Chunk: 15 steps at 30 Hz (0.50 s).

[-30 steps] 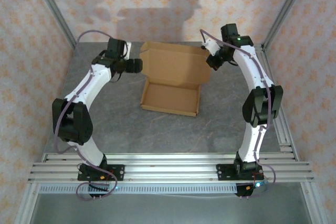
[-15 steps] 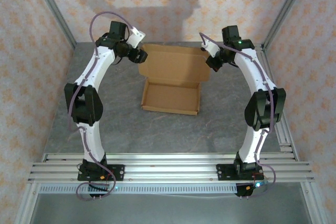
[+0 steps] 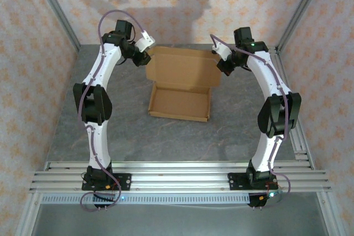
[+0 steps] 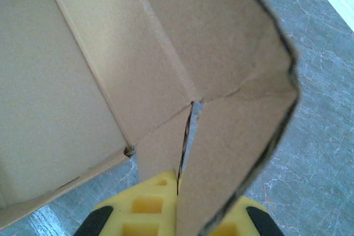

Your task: Fold the paper box

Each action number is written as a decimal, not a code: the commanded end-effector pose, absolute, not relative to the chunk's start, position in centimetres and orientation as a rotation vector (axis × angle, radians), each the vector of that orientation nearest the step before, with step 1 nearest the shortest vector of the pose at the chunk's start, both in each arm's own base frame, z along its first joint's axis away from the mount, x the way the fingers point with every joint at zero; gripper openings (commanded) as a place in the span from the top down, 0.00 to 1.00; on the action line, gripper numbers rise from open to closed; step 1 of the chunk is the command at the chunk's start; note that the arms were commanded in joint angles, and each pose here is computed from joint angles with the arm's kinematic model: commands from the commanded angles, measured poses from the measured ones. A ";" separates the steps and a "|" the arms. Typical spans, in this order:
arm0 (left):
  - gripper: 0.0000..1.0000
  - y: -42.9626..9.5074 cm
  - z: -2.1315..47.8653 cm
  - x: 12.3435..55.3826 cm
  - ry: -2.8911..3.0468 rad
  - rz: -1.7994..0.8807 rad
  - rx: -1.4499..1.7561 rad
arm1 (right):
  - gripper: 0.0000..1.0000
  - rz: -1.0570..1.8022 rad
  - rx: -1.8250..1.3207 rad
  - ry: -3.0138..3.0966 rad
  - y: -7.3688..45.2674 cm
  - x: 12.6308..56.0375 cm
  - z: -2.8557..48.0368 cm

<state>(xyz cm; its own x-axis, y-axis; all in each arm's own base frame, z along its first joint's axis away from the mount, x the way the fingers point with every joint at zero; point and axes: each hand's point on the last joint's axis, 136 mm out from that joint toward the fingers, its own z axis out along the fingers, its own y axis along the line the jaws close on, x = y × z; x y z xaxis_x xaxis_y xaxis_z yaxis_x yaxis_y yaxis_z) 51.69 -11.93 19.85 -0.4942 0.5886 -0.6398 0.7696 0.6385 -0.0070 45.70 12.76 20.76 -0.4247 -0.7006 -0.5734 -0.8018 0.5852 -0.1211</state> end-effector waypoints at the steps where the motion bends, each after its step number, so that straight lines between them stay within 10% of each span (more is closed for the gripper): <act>1: 0.90 -12.3 21.4 50.1 2.236 -0.444 1.090 | 1.00 0.224 -1.201 2.191 13.2 45.2 22.9; 15: 1.00 -13.6 24.9 50.0 2.216 -0.535 0.792 | 1.00 0.195 -0.841 2.171 15.6 47.4 25.6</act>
<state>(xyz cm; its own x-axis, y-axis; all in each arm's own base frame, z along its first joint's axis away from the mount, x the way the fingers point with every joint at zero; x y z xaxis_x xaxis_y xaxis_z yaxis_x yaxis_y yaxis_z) 50.21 -12.32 20.91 -0.5807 0.4745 -0.6616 0.7004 0.7053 -0.1090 46.49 13.70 21.78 -0.5087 -0.6060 -0.6116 -0.7028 0.7026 -0.1117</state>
